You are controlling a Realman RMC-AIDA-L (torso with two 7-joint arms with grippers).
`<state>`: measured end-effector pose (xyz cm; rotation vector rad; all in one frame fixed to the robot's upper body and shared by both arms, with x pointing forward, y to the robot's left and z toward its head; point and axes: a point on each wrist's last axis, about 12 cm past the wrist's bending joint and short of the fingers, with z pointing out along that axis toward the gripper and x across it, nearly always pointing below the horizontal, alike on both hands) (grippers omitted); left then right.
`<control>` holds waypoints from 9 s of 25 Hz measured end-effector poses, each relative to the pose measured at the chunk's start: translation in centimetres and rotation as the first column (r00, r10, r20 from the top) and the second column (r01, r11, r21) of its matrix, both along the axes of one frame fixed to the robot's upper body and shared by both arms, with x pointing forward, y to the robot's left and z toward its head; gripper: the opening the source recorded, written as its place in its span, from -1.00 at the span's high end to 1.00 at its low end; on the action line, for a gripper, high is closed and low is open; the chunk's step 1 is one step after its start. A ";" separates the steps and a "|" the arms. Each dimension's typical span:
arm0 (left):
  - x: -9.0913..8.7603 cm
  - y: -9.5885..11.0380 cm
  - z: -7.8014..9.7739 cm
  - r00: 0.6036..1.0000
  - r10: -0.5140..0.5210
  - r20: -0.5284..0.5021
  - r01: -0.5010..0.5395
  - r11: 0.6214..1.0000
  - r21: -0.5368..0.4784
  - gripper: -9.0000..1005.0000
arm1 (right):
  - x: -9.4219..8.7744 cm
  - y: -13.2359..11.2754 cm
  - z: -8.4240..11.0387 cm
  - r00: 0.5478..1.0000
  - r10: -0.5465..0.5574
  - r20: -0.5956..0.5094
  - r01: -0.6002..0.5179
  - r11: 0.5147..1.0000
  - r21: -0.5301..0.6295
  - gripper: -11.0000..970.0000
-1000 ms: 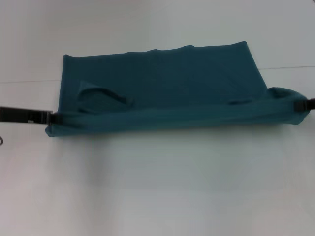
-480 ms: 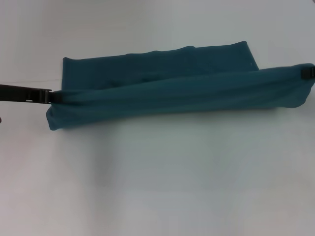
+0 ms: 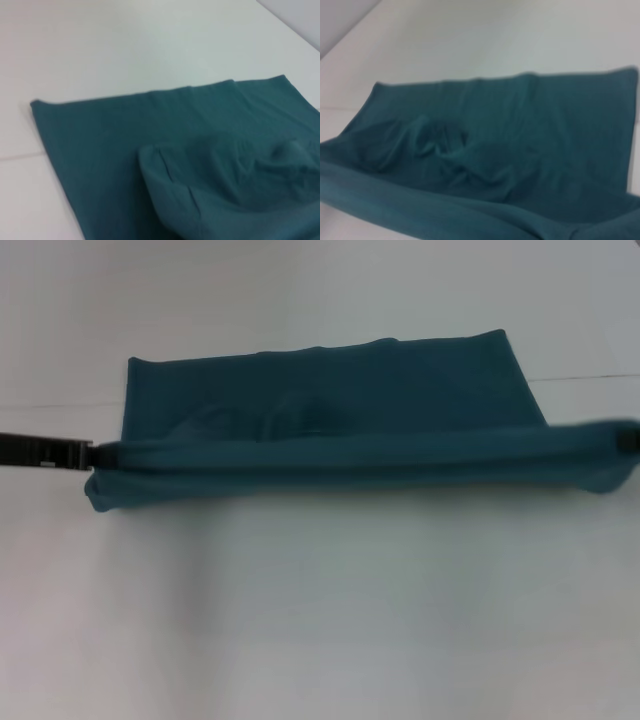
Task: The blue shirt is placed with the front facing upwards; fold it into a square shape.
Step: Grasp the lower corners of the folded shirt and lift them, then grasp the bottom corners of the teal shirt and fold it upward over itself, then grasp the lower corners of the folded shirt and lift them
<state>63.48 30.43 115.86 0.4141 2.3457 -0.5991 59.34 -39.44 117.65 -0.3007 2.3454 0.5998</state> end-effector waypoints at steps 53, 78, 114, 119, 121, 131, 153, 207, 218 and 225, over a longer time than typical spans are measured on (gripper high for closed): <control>-8.6 4.4 -0.6 0.977 -0.148 -0.154 0.124 0.980 -0.153 0.95 | -8.0 -0.8 -1.2 0.981 0.080 -0.178 -0.056 0.989 0.138 0.86; -11.4 5.6 -0.6 0.971 -0.152 -0.186 0.113 0.972 -0.205 0.95 | -10.7 -1.9 -1.3 0.971 0.099 -0.216 -0.055 0.978 0.200 0.86; 0.7 2.0 1.3 0.999 0.008 0.053 -0.002 0.992 -0.126 0.95 | 1.1 1.1 1.9 0.999 -0.035 -0.002 0.035 0.972 0.233 0.86; 2.2 1.1 1.2 0.996 0.039 0.083 -0.032 0.995 -0.090 0.95 | 3.0 1.9 1.4 0.997 -0.076 0.010 0.072 0.974 0.213 0.86; 2.5 0.9 1.0 0.994 0.056 0.092 -0.048 0.996 -0.081 0.95 | 3.8 2.5 1.0 0.997 -0.078 0.006 0.075 0.977 0.201 0.86; 3.5 0.6 0.3 0.986 0.109 0.125 -0.105 0.994 -0.040 0.94 | 6.9 4.8 0.3 0.992 -0.115 0.042 0.110 0.987 0.113 0.86; 4.2 -4.4 -4.2 0.898 0.194 0.395 -0.291 0.935 0.203 0.33 | 9.9 8.9 -3.9 0.946 -0.176 0.271 0.216 0.968 -0.127 0.11; 2.5 -0.8 -6.0 0.960 0.277 -0.035 -0.270 0.953 0.140 -0.69 | -1.5 5.1 -5.5 0.969 -0.005 0.247 -0.064 0.960 0.272 -0.87; 2.3 -1.3 -6.5 0.962 0.270 -0.047 -0.261 0.955 0.141 -0.70 | -1.5 5.3 -5.8 0.972 0.003 0.233 -0.067 0.961 0.268 -0.87; 2.1 -1.4 -7.0 0.960 0.274 -0.050 -0.264 0.953 0.149 -0.70 | -1.5 5.4 -5.8 0.974 0.007 0.228 -0.069 0.962 0.265 -0.86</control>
